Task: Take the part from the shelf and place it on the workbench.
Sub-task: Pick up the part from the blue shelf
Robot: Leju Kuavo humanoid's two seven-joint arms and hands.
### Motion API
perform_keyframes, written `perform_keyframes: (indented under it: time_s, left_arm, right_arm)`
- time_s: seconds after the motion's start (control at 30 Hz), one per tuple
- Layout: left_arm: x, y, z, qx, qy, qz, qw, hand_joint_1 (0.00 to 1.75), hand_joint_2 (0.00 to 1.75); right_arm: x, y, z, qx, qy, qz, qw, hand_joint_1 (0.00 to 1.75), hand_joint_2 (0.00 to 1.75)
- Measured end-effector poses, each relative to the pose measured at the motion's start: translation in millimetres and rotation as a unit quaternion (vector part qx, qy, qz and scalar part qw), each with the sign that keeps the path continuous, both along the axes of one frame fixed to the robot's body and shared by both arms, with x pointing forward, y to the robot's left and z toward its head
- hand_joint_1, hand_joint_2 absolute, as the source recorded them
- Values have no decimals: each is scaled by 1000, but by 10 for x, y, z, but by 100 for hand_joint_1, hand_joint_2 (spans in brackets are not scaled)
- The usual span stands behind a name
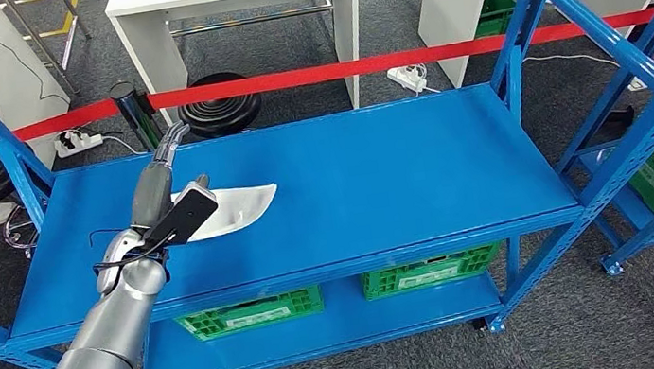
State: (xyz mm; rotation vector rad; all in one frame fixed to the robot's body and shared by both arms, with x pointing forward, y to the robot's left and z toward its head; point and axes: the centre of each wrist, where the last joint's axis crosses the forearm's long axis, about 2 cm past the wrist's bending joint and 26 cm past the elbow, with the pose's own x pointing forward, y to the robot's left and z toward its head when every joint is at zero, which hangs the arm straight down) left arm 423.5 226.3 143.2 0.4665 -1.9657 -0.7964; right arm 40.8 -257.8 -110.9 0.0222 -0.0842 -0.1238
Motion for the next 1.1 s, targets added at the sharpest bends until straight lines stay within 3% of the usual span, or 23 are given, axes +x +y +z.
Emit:
perform_keyframes:
  time_s: [0.13,0.27,0.57,0.73,1.1]
  left_arm:
    - [1,0,2,0,0,0,1000,0,0]
    - [1,0,2,0,0,1,1000,0,175]
    - [-12,33,-16,0,1,17,1000,0,175]
    - [-16,117,-45,49,-3,43,998,0,175]
    - [-61,487,-262,129,63,97,985,0,175]
  right_arm:
    - [0,0,0,0,0,0,1000,0,0]
    - [0,-2,0,0,0,0,1000,0,0]
    - [-5,-23,-2,3,-13,6,1000,0,0]
    - [-3,-25,-2,3,-19,7,1000,0,0]
    - [1,-26,-2,1,-21,9,1000,0,0]
